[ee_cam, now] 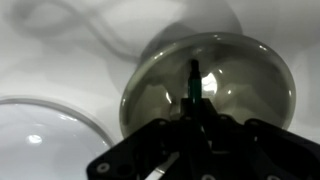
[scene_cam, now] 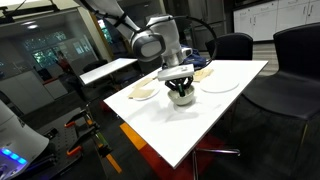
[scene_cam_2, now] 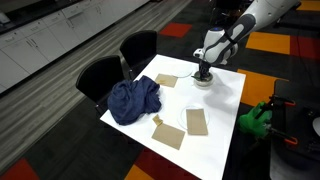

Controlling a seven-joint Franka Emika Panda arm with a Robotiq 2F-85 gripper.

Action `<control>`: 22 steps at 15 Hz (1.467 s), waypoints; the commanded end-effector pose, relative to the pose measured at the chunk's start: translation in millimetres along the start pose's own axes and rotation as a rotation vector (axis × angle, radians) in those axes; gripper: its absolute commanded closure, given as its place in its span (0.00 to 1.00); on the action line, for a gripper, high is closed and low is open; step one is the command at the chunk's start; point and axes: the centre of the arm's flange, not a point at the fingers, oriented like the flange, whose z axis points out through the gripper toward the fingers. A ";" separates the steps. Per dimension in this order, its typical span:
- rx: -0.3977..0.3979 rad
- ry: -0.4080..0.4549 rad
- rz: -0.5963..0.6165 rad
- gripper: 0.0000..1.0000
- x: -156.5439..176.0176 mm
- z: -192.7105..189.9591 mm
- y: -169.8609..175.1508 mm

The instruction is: Put the pen in the bowl on the table

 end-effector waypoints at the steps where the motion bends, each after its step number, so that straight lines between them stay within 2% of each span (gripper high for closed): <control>1: -0.030 0.017 0.023 0.97 6.6 -20.1 -5.1; 9: -0.087 0.061 0.063 0.97 15.8 -83.4 -21.3; 16: -0.089 0.095 0.158 0.97 26.8 -135.9 -63.1; 19: -0.079 0.113 0.273 0.97 42.1 -137.2 -87.0; 22: -0.077 0.066 0.369 0.97 59.6 -126.2 -109.4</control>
